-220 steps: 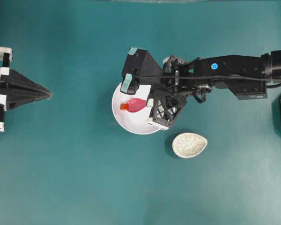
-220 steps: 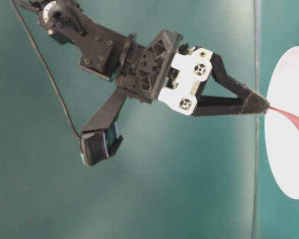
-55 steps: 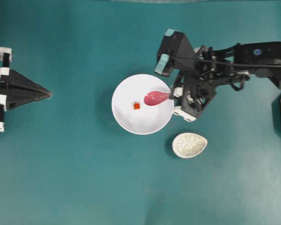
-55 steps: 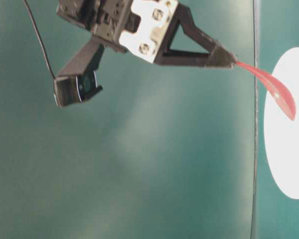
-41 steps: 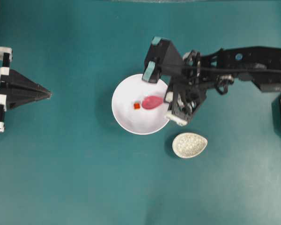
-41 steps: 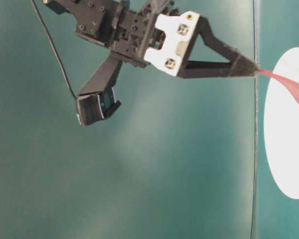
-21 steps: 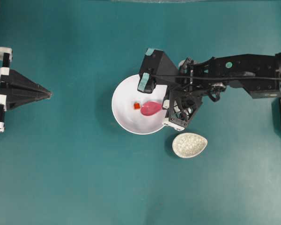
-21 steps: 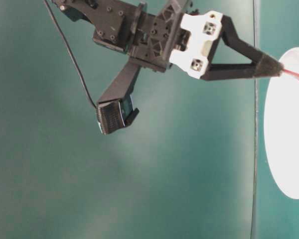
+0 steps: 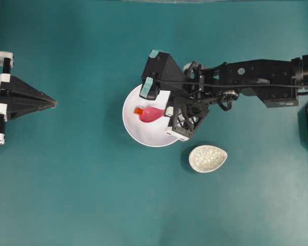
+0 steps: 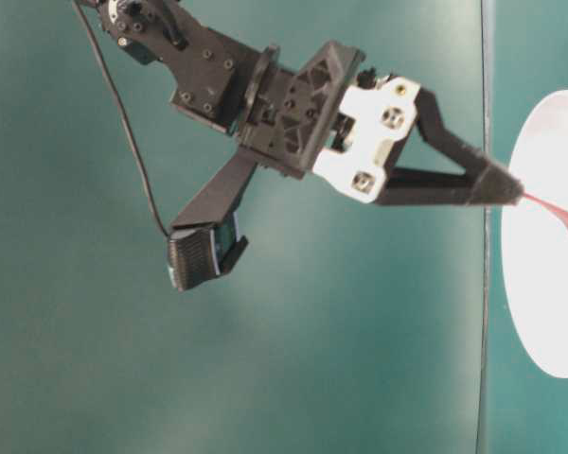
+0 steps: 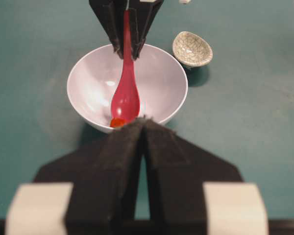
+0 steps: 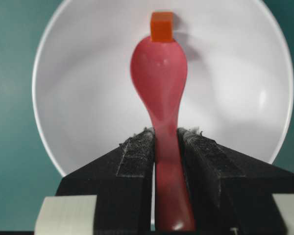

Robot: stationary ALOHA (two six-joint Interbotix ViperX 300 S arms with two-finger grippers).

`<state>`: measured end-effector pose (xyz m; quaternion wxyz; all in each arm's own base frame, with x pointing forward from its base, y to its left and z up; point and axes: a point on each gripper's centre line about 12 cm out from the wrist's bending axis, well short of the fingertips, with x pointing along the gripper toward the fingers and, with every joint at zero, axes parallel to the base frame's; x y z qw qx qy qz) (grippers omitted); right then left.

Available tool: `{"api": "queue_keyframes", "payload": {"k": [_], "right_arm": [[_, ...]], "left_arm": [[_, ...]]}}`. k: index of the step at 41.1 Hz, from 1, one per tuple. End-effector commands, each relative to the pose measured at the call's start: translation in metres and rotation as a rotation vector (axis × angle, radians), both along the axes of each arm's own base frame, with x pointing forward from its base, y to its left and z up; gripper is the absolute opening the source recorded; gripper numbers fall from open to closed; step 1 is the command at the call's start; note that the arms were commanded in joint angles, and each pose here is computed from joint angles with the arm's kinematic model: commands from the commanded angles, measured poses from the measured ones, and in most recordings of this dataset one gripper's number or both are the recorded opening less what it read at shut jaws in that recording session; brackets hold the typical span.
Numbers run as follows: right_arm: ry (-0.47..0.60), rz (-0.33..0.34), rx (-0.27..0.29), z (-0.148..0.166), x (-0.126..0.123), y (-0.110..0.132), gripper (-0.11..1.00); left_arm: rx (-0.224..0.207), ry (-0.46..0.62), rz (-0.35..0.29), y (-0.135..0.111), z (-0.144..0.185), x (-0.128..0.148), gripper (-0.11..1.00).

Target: Grip the spoon and scoop the red block from the bowl with right arm.

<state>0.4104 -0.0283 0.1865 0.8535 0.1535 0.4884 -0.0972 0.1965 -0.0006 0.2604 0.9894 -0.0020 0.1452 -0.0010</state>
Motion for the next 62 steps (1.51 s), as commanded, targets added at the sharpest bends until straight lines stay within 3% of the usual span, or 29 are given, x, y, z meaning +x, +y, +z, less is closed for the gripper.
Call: {"api": "queue_keyframes", "payload": {"k": [1, 16, 51, 62], "right_arm": [[-0.069, -0.019, -0.004, 0.016, 0.007, -0.007, 0.24], [-0.153, -0.03, -0.006, 0.029, 0.012, -0.008, 0.24], [-0.303, -0.037, -0.008, 0.032, -0.014, -0.001, 0.24], [-0.446, -0.028, -0.03, 0.032, -0.023, 0.001, 0.24]], "left_arm": [[0.001, -0.028, -0.003, -0.001, 0.01, 0.003, 0.0], [0.001, -0.031, -0.002, 0.0, 0.011, 0.003, 0.0], [0.0, -0.029, -0.001, 0.0, 0.01, 0.004, 0.0], [0.001, -0.029, -0.003, -0.001, 0.01, 0.004, 0.0]]}}
